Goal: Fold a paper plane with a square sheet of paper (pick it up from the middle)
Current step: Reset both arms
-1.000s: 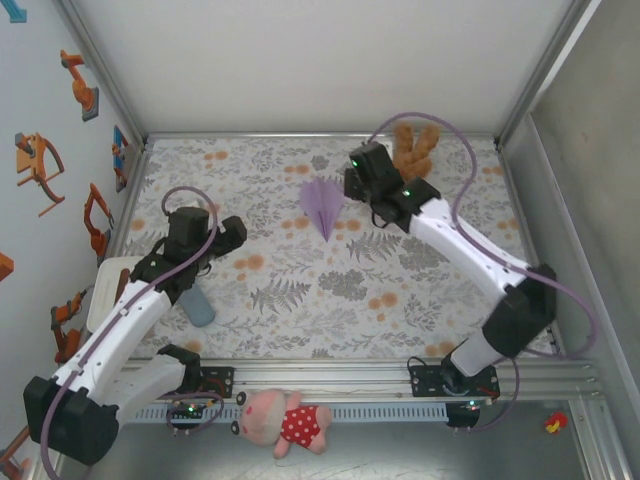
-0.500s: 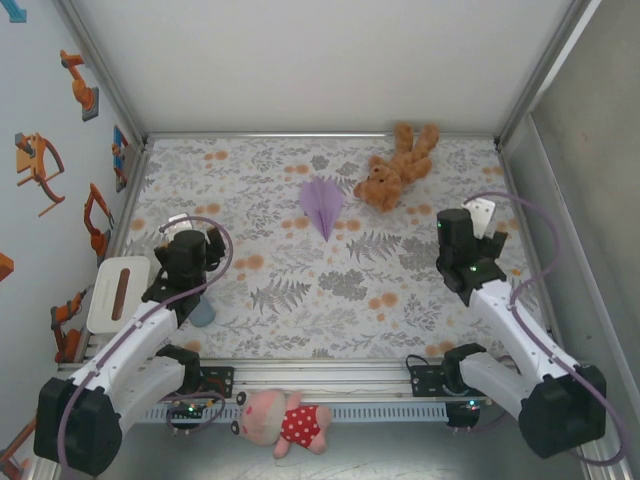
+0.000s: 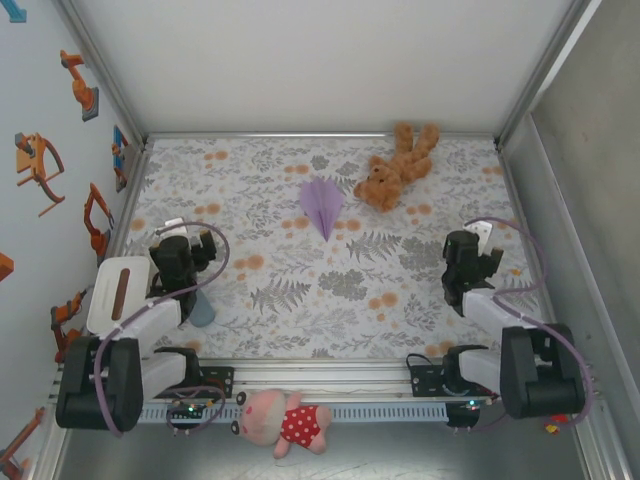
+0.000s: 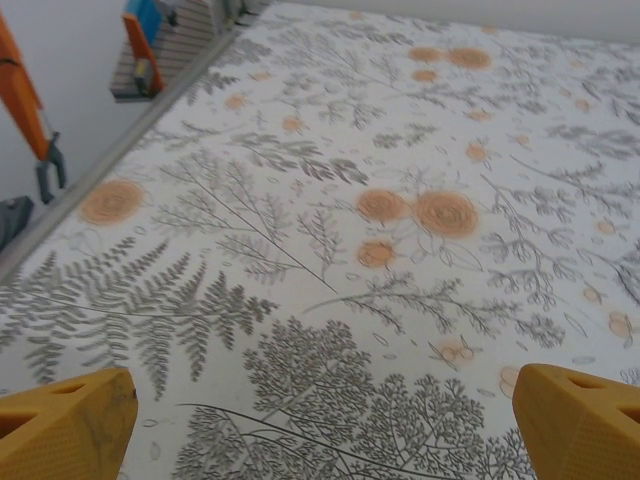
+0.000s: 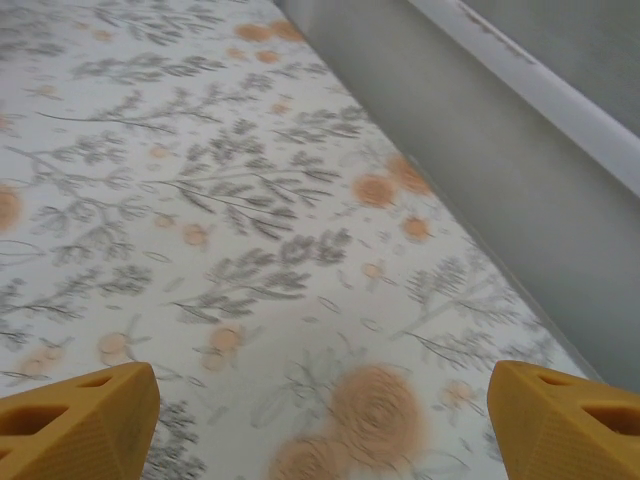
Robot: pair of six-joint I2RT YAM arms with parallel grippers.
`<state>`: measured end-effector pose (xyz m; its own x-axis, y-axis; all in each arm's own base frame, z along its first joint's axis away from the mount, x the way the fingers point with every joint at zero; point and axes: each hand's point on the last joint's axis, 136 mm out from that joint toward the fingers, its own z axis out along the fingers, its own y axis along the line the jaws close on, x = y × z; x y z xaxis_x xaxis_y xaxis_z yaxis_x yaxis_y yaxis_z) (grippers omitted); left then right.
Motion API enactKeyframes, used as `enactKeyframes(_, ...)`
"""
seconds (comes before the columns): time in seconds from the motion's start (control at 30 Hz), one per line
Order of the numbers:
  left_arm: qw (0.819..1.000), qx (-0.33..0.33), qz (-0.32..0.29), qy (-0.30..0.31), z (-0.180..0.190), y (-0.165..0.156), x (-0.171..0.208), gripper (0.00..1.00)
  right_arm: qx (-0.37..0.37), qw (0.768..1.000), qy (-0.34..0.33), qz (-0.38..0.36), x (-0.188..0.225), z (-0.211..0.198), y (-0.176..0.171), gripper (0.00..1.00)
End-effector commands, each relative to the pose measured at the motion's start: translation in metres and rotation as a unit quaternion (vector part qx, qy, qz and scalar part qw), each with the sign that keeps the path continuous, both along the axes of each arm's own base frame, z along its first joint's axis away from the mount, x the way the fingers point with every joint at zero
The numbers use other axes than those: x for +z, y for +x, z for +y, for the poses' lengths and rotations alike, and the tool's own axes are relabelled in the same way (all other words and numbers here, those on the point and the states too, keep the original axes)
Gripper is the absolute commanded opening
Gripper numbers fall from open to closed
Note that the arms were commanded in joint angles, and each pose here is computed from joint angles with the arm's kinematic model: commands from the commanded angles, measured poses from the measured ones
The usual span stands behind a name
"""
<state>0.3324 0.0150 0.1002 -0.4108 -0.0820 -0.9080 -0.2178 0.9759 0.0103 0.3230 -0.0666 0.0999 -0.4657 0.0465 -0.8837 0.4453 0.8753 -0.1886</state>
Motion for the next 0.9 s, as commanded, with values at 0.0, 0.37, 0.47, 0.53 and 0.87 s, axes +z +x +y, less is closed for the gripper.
enactKeyframes(0.0,0.996,-0.071,-0.061,-0.008,-0.02,0.022,0.02,0.96,0.064,0.995,0.002,-0.076,0.024,0.017,0.031,0.84)
enactKeyframes(0.37,0.991,-0.118,-0.053,-0.039,-0.017,0.05,0.0,0.96,0.147,0.984,0.035,-0.093,-0.005,0.038,0.063,0.84)
enactKeyframes(0.47,0.99,-0.124,-0.042,-0.047,-0.018,0.057,-0.012,0.96,0.152,0.984,0.042,-0.088,-0.007,0.039,0.062,0.84)
enactKeyframes(0.53,0.99,-0.126,-0.038,-0.046,-0.018,0.059,-0.013,0.96,0.151,0.984,0.044,-0.088,-0.007,0.038,0.063,0.84)
enactKeyframes(0.87,0.996,-0.092,-0.013,-0.006,-0.016,0.064,-0.016,0.96,0.13,0.987,0.058,-0.076,-0.01,0.029,0.066,0.99)
